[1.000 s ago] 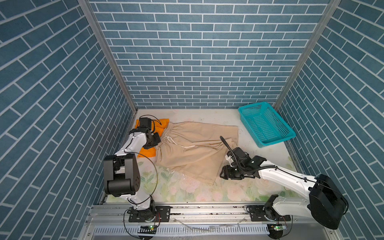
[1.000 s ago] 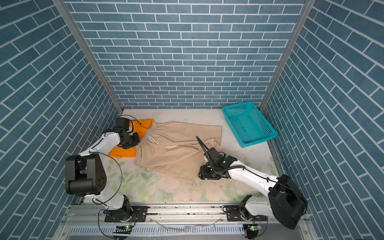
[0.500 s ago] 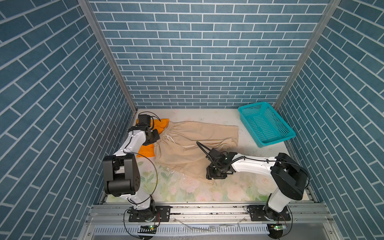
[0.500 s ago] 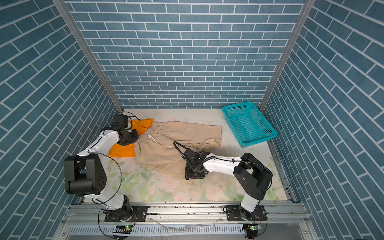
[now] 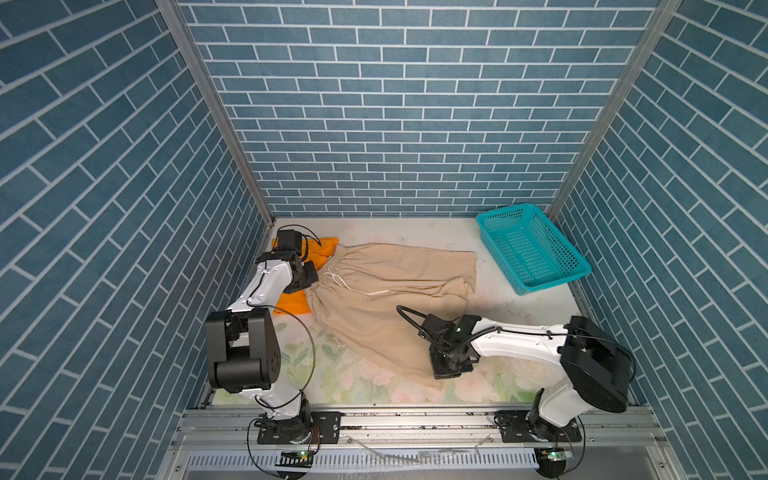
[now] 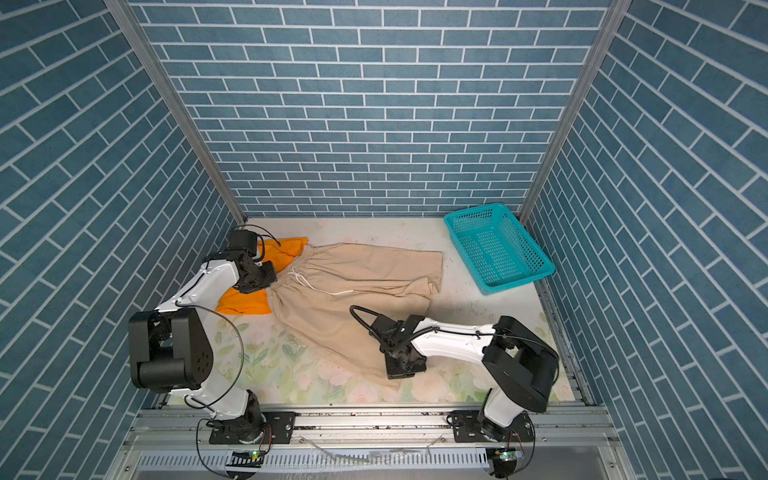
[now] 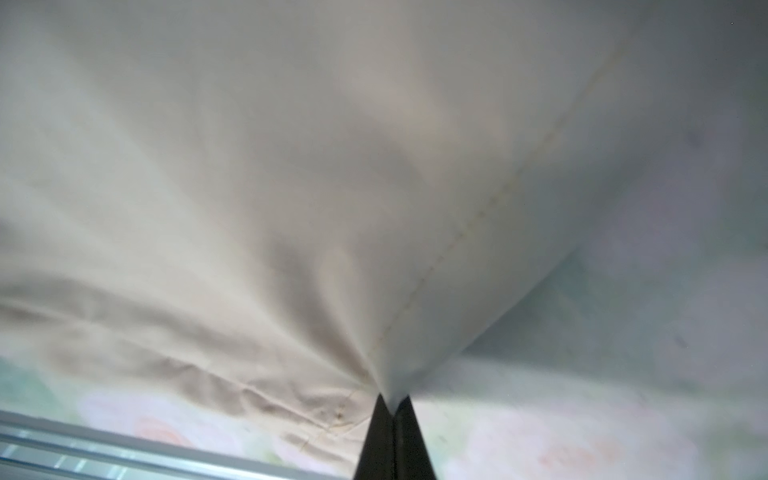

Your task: Fold and stack the shorts

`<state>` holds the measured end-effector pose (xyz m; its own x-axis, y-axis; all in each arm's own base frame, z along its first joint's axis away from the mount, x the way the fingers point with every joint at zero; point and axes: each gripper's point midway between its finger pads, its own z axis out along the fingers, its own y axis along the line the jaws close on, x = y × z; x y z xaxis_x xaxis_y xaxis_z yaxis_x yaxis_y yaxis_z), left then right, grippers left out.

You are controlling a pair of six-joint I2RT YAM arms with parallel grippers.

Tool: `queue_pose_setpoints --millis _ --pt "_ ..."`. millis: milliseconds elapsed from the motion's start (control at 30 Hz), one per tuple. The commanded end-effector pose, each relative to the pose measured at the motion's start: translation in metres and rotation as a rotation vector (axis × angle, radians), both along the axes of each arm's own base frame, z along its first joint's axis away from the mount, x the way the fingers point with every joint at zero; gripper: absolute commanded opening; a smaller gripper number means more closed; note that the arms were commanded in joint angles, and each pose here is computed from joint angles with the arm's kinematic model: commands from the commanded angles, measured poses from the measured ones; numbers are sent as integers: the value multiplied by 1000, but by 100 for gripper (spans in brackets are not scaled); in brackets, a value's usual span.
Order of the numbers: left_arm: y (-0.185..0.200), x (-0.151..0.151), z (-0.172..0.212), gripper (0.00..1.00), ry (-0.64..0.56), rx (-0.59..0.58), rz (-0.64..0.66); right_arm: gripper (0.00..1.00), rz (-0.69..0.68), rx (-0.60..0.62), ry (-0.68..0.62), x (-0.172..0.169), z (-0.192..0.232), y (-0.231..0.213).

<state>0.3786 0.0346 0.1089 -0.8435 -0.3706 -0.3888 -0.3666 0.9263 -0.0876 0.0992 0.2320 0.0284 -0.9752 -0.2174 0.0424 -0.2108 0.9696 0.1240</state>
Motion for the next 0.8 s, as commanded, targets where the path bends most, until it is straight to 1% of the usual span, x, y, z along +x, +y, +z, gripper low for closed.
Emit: queue_pose_setpoints --millis 0,100,200,333,433,533,600,700,767 --pt "12 -18 0 0 103 93 2 0 -54 -29 12 -20 23 -32" --pt "13 -29 8 0 116 105 5 0 -51 25 21 -34 44 -44" --pt "15 -42 24 0 119 118 10 0 -50 34 -7 -40 69 -65" --pt "10 -62 45 0 118 112 3 0 -53 19 -113 -35 103 -94" --pt "2 -72 58 0 79 98 -7 0 -50 48 -173 -29 120 -99" --pt "-15 -69 69 0 4 41 -35 0 -41 67 -227 -22 126 -101" --pt "-26 -65 71 1 -18 21 -61 0 -54 52 -259 -15 131 -106" --pt "-28 -64 72 1 18 44 -75 0 -78 79 -309 -5 144 -107" --pt "-19 -66 75 1 46 96 -63 0 -97 86 -361 3 157 -112"
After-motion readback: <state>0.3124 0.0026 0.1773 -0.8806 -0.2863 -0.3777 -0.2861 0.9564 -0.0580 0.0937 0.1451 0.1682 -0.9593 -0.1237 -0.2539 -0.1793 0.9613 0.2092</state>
